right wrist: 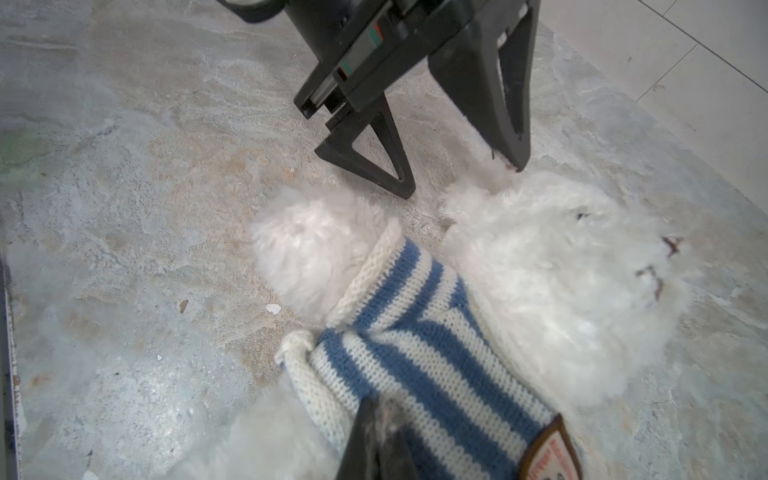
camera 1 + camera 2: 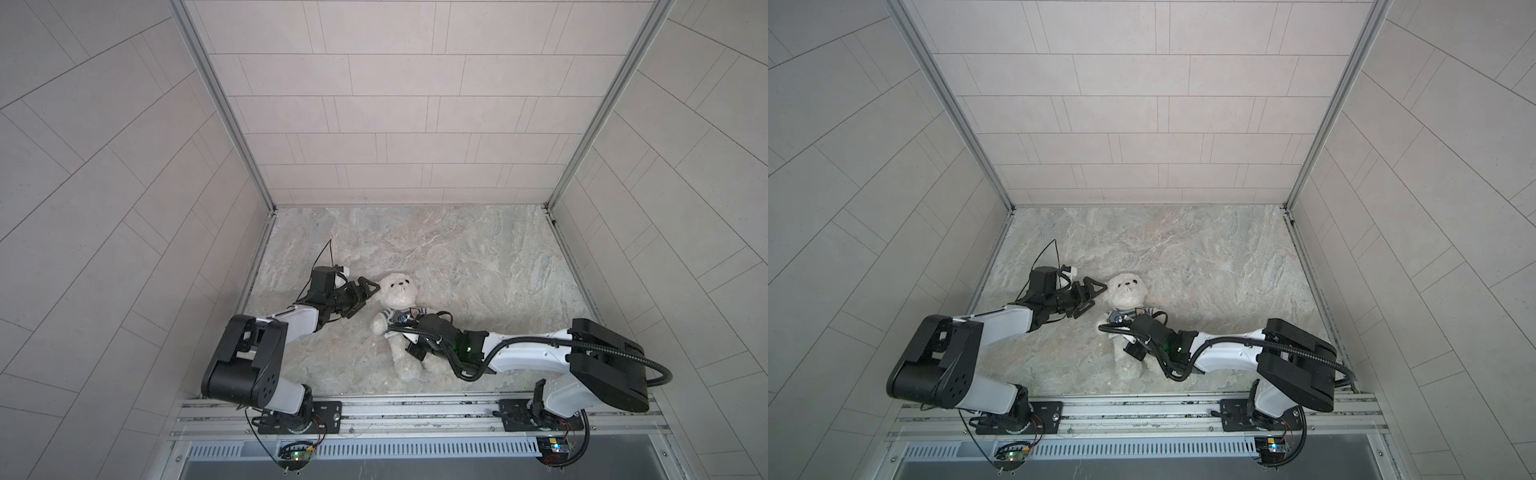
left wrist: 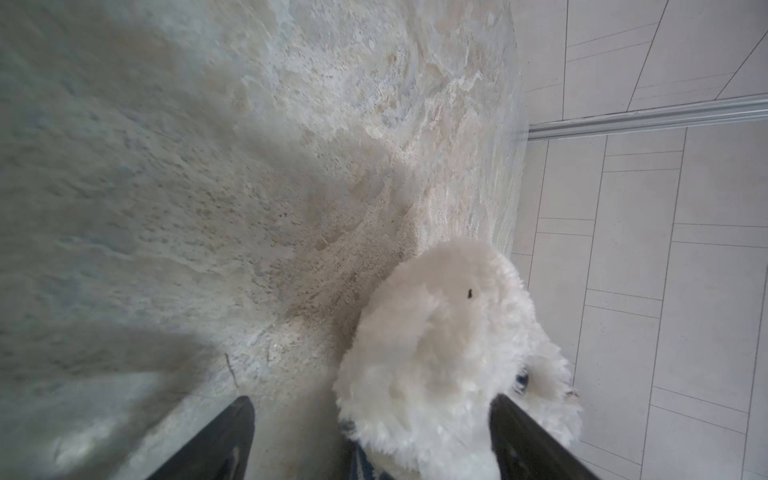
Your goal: Dress the teddy bear
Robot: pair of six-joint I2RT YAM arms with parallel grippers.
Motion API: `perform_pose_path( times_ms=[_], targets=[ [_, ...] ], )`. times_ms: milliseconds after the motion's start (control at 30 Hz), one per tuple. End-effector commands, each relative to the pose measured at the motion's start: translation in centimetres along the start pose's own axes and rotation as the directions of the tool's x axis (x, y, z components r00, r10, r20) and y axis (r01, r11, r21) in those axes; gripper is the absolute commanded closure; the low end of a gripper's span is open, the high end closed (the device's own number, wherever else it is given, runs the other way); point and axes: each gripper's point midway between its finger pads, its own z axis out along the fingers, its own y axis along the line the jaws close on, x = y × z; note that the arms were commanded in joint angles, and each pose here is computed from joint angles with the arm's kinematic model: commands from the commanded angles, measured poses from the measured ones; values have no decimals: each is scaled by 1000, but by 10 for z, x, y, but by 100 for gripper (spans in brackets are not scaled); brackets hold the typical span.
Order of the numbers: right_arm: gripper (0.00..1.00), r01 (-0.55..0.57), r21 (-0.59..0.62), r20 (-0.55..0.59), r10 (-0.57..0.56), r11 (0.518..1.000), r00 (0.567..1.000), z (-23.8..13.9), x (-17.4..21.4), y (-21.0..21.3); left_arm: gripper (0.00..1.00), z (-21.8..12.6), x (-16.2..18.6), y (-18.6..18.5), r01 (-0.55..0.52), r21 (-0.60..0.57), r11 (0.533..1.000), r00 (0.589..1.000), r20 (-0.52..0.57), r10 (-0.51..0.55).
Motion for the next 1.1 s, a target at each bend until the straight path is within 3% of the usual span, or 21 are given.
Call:
perform_pose_path(
  times_ms=[0, 267, 433, 700, 800, 1067],
  targets=[
    [95, -29, -30, -9, 28, 999, 1000, 2, 6, 5, 18, 9, -11, -20, 8, 95, 995, 1000, 12, -9],
    [96, -41, -73, -48, 37, 996, 998, 1, 27, 16, 34, 26, -1, -42, -14, 147, 989, 1000, -26, 18],
    [97, -40, -78, -46, 36, 996, 998, -2, 29, 19, 55, 35, 2, -48, -16, 168, 986, 1000, -21, 19],
    [97, -11, -88, -25, 9, 996, 1000, -18, 28, 25, 100, 34, 1, -61, -44, 202, 978, 999, -2, 46],
    [95, 84, -56, -30, -86, 995, 996, -30, 19, 27, 100, 24, 4, -81, -108, 241, 964, 994, 9, 109],
    [76, 134, 47, 98, -138, 990, 986, -82, -28, 3, 100, -21, 31, -145, -362, 331, 872, 930, 57, 364]
  ],
)
